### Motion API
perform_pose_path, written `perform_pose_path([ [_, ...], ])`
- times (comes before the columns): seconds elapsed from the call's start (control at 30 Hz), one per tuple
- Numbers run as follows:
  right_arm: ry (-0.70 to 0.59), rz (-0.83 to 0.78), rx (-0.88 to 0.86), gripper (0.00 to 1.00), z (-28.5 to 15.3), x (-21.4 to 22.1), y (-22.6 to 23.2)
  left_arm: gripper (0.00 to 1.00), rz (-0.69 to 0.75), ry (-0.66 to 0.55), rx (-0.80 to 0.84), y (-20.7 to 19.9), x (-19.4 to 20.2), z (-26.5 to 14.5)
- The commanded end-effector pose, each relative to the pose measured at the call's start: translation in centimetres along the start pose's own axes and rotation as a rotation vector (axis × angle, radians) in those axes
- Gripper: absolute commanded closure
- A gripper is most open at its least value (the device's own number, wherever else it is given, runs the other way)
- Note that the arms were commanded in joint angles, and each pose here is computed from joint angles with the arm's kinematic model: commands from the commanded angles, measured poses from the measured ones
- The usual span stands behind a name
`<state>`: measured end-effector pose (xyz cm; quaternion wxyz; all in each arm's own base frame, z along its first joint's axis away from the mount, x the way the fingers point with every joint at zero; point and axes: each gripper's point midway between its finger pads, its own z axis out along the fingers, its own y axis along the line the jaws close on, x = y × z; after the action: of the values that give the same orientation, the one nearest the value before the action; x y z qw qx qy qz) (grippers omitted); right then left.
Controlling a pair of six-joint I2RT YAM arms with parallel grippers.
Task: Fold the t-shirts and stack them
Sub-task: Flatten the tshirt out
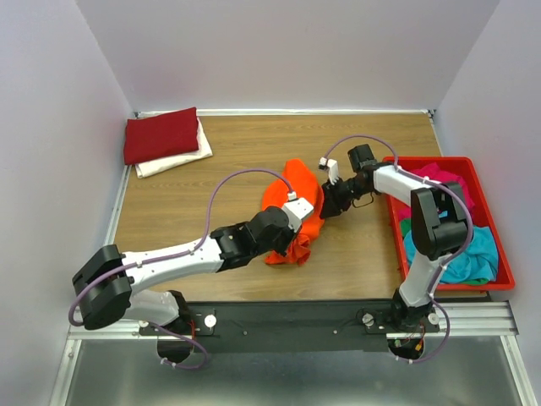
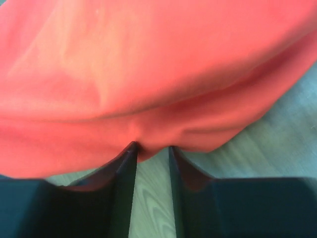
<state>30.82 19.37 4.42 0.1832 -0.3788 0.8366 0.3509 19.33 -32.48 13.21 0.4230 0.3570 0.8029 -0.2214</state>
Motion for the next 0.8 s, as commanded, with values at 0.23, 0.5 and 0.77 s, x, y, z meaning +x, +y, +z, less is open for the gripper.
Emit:
perform_pose_path([
  [0.23,-0.094,-0.049,0.017,0.99,-3.6,-5.8,1.5,1.00,-0.030,-0.179,0.102,0.2,-5.9,-2.6],
  [0.5,-0.364,-0.351,0.314,1.00,-17.6,-17.0,7.3,1.00,0.090,-0.358,0.201,-0.8,-15.9,-7.2],
  [0.77,-0.641,-0.532,0.621,1.00,-31.1,-22.7,14.3,1.00,0.202,-0.523,0.378,-4.4,-25.6,-13.1],
])
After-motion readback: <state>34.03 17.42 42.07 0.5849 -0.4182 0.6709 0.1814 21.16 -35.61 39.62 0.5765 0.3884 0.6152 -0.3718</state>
